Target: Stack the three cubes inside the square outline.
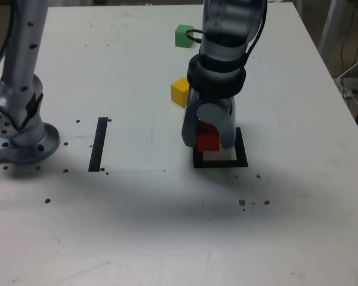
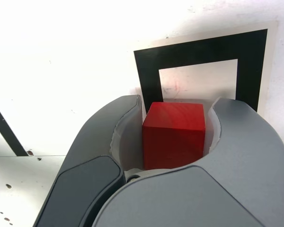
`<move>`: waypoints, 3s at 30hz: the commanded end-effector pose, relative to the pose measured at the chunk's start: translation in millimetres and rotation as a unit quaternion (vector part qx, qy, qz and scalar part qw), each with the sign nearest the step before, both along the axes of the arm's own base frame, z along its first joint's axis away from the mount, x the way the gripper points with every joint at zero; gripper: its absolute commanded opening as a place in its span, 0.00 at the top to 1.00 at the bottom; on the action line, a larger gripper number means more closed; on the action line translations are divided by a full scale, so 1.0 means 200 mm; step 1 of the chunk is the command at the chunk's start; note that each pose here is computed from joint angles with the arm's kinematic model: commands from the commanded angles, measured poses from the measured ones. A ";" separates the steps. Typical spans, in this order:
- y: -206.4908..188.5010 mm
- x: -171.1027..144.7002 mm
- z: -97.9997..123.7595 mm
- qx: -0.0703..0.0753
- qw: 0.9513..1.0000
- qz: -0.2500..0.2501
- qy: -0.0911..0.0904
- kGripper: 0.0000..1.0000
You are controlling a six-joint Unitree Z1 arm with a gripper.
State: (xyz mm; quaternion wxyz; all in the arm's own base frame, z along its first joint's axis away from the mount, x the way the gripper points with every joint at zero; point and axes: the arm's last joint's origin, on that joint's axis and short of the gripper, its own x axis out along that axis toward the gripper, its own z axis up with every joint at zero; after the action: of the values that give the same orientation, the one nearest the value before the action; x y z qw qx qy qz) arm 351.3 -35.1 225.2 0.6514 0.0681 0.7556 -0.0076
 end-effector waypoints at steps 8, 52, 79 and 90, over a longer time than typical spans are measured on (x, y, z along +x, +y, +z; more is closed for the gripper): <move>0.00 0.03 -0.04 0.003 1.000 0.000 -0.007 0.72; 0.43 -0.28 0.15 0.070 0.994 0.087 -0.007 0.01; 0.80 -0.13 -0.07 -0.001 0.970 0.234 0.066 0.06; 0.85 -0.09 -0.07 -0.007 0.972 0.224 0.070 0.68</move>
State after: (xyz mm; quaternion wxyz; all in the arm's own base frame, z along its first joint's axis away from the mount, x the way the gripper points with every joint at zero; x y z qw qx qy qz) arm 331.5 134.4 211.9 0.5798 -0.1097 0.7967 0.1304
